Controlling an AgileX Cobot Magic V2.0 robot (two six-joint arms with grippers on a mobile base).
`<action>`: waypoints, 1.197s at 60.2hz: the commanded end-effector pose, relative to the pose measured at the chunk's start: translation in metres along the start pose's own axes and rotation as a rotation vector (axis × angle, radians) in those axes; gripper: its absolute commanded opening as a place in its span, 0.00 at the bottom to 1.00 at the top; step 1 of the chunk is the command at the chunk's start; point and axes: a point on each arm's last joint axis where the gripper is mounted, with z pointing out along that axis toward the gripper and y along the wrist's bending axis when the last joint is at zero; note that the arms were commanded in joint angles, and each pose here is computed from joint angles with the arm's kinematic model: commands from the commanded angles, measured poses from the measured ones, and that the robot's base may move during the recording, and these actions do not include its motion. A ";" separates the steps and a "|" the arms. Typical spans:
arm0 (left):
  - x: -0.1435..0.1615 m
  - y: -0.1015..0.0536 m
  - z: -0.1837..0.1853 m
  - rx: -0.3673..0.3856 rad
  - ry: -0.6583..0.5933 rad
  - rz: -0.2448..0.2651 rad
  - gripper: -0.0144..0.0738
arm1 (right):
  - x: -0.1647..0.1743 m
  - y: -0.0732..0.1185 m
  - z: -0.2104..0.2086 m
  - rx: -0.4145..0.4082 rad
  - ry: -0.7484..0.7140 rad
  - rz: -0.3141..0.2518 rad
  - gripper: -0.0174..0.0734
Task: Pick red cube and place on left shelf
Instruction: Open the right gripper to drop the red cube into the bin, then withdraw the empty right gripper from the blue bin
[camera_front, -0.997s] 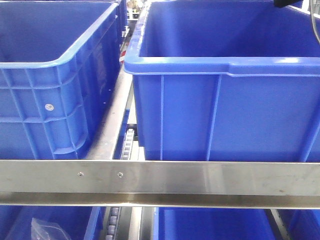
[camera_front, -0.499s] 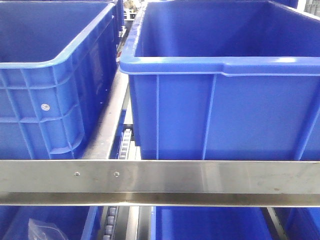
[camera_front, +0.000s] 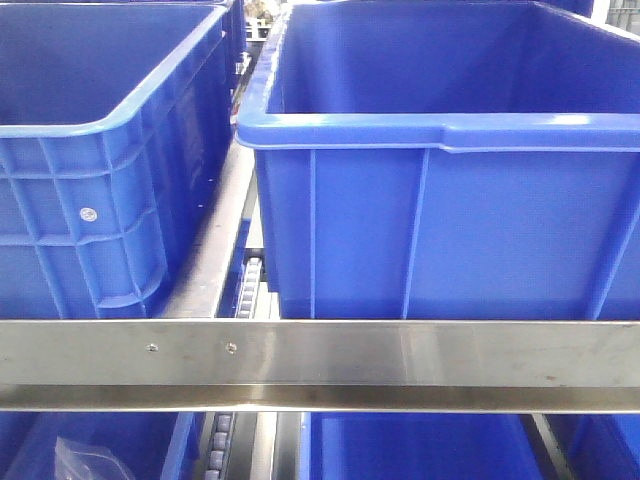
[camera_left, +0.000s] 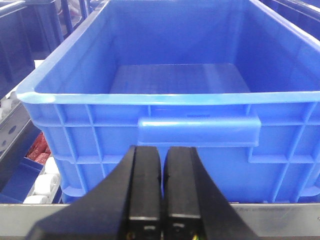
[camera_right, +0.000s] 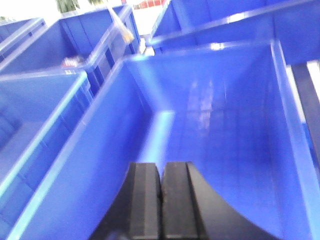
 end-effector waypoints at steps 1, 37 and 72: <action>-0.001 0.000 0.000 0.003 -0.080 -0.005 0.28 | -0.018 0.004 -0.005 -0.016 -0.121 -0.017 0.24; -0.001 0.000 0.000 0.003 -0.080 -0.005 0.28 | 0.001 -0.008 -0.047 0.038 -0.209 -0.096 0.24; -0.001 0.000 0.000 0.003 -0.080 -0.005 0.28 | 0.170 -0.058 -0.096 0.230 -0.249 -0.096 0.24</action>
